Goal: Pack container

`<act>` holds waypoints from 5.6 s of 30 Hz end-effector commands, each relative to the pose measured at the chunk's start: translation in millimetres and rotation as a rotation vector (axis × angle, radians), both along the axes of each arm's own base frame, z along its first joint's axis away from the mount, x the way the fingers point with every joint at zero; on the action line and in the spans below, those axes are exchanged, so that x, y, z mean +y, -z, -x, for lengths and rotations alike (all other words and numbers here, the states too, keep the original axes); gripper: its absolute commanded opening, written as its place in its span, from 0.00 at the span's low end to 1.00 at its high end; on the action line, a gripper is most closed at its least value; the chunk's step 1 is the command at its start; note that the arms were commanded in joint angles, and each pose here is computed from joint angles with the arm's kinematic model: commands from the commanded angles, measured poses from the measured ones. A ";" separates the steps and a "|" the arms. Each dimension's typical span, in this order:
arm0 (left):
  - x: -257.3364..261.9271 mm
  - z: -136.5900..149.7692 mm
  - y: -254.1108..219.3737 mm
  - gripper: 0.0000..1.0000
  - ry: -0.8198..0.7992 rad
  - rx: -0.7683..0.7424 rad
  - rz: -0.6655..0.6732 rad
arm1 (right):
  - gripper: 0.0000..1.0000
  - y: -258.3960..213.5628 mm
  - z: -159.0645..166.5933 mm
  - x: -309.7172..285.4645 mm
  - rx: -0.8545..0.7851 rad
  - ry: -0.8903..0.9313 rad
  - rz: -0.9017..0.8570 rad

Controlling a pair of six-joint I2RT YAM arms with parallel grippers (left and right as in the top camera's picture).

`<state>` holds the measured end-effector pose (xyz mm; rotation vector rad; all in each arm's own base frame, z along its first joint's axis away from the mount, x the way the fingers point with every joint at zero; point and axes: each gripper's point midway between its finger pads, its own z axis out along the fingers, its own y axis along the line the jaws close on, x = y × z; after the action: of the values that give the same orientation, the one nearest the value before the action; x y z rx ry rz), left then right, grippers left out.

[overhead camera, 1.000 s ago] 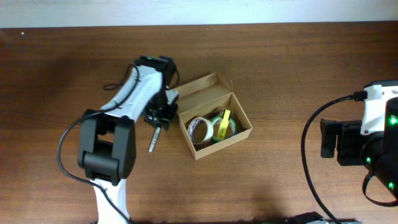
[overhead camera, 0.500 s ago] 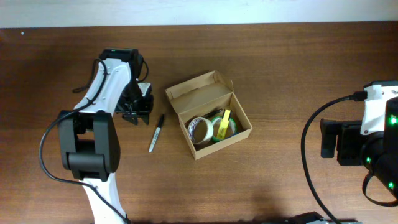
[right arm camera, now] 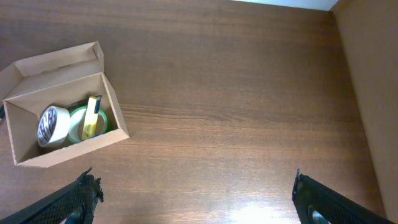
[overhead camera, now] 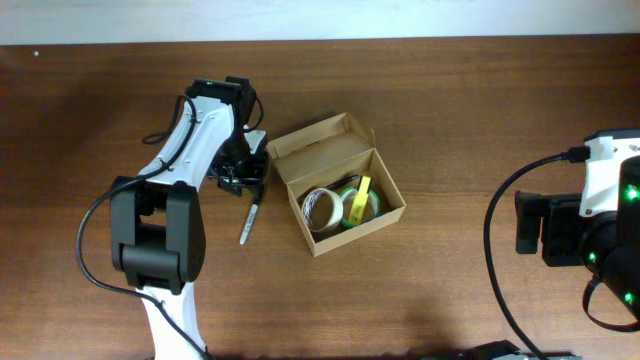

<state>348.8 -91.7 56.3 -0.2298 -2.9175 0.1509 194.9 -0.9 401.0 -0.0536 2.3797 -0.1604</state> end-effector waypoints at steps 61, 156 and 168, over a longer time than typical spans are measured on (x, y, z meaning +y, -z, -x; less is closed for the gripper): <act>9.9 29.6 65.0 0.39 0.035 0.004 -0.182 | 0.99 0.4 2.1 2.2 0.004 -0.020 0.002; 95.6 -7.8 -389.8 0.02 -0.419 -1.078 -0.128 | 0.04 198.0 40.2 73.3 0.816 -0.161 -0.283; 95.6 12.5 -408.4 0.02 -0.424 -1.131 -0.100 | 0.04 258.6 38.4 110.8 0.849 -0.234 -0.344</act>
<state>347.0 2.3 455.9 0.5152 -4.0067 -0.1048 162.3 93.5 152.2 -0.2749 3.1588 0.4118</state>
